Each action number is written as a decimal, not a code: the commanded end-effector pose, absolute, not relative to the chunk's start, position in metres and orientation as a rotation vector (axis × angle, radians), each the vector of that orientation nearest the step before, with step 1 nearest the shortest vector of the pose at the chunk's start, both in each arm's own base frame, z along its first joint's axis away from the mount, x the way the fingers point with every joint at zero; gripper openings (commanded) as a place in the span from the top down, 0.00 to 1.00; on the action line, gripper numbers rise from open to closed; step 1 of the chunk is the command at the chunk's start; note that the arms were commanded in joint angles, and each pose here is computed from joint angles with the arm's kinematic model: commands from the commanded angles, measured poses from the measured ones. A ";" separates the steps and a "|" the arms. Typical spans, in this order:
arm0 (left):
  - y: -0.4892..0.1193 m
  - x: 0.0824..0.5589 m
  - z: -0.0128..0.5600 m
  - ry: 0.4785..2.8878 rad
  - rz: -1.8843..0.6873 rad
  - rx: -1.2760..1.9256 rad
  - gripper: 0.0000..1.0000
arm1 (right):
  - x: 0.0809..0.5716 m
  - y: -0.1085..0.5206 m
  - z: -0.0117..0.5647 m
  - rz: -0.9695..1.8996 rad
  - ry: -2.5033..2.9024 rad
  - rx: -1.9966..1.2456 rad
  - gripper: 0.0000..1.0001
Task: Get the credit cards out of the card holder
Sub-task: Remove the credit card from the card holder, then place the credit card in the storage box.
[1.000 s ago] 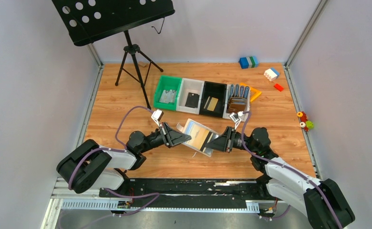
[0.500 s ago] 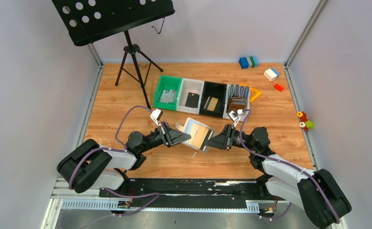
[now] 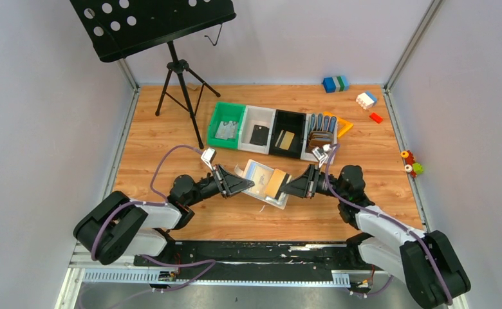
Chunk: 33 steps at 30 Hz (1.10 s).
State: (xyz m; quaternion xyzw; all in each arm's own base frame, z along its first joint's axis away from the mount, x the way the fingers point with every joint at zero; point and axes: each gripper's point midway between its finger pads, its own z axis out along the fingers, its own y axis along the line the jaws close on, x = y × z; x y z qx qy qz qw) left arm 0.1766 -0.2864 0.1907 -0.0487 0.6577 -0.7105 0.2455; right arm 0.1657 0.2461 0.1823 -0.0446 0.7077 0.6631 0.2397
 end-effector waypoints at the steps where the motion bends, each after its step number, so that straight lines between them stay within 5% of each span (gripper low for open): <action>1: -0.272 0.189 0.172 1.849 -1.777 -0.155 1.00 | 0.193 0.229 0.173 1.659 2.025 -0.110 1.00; 11: -0.238 0.207 0.112 2.144 -1.202 -0.074 1.00 | 0.265 0.208 0.174 1.310 2.239 -0.105 1.00; 24: -0.215 0.216 0.083 2.280 -0.891 0.061 1.00 | 0.396 0.189 0.167 0.840 2.411 -0.055 1.00; 33: -0.200 0.218 0.078 2.306 -0.756 0.098 1.00 | 0.438 0.195 0.129 0.723 2.529 -0.058 1.00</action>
